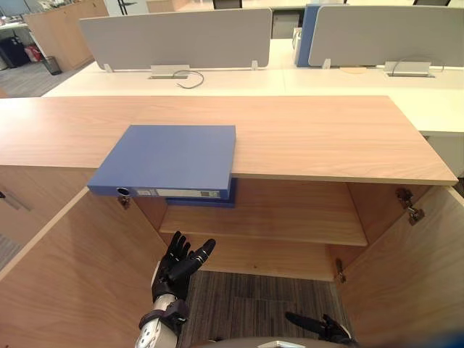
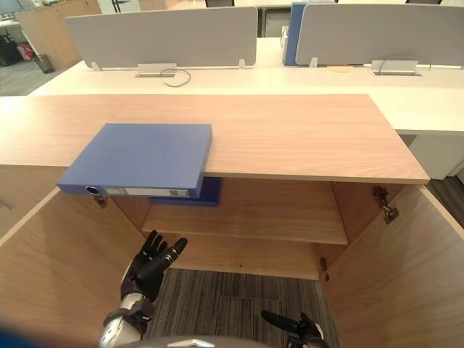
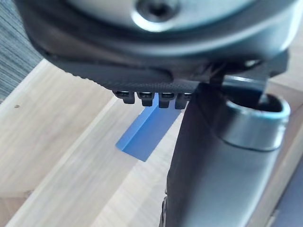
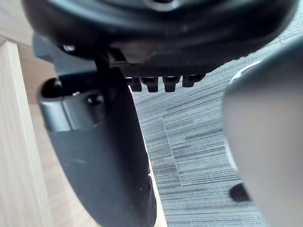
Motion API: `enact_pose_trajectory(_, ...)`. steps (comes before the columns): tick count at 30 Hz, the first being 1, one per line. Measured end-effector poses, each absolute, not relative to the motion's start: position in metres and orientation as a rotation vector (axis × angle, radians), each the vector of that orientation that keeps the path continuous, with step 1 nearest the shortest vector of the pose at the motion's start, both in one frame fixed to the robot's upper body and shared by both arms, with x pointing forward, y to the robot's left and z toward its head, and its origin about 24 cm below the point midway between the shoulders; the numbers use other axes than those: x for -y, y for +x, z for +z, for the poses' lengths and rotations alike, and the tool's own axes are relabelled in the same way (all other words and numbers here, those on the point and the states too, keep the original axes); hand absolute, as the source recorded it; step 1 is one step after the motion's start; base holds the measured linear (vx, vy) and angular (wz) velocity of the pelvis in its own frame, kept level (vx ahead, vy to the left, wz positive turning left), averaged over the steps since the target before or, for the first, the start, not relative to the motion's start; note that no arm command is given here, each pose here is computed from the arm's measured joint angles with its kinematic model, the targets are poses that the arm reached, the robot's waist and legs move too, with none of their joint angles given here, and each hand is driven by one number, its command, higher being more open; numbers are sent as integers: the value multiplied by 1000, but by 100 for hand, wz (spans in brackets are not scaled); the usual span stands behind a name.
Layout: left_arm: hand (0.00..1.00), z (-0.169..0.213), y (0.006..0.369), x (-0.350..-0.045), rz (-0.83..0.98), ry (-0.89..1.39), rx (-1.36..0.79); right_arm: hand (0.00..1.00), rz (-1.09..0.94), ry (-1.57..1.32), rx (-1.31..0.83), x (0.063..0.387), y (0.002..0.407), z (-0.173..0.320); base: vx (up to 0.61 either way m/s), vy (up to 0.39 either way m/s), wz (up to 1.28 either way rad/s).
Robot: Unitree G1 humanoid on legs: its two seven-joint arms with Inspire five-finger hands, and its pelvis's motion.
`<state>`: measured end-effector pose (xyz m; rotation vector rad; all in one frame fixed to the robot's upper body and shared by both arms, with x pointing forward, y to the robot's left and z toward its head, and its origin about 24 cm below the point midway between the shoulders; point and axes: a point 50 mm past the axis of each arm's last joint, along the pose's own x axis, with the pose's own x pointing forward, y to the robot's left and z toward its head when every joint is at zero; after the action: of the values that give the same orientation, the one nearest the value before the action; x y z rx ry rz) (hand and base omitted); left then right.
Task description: Walk over to the cabinet, pick up the folder, carry it to the office cabinet, place the folder inside the office cabinet, then close the office cabinet door
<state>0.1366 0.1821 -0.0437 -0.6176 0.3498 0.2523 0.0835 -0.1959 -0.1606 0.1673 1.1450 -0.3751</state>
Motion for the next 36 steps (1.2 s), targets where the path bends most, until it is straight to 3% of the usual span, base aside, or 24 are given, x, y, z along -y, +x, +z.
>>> enact_pose_trajectory(6,100,-31,129,-215,422,-611,-259,100,-289,142,-1160,181,83,-162,-37,-61,14)
enact_pose_trajectory(17,100,-12,114,-221,556,-522,-203,100,-285,174,-1164,170,79,-163,-53,-126,23)
enact_pose_trajectory(23,100,28,116,-240,699,-272,-80,100,-304,179,-1164,165,79,-162,-28,-8,23)
enact_pose_trajectory(30,100,77,103,-262,1035,157,113,100,-363,198,-1147,160,83,-161,-18,38,16)
enact_pose_trajectory(36,100,95,120,-239,931,244,205,100,-371,193,-1147,160,84,-161,-35,42,13)
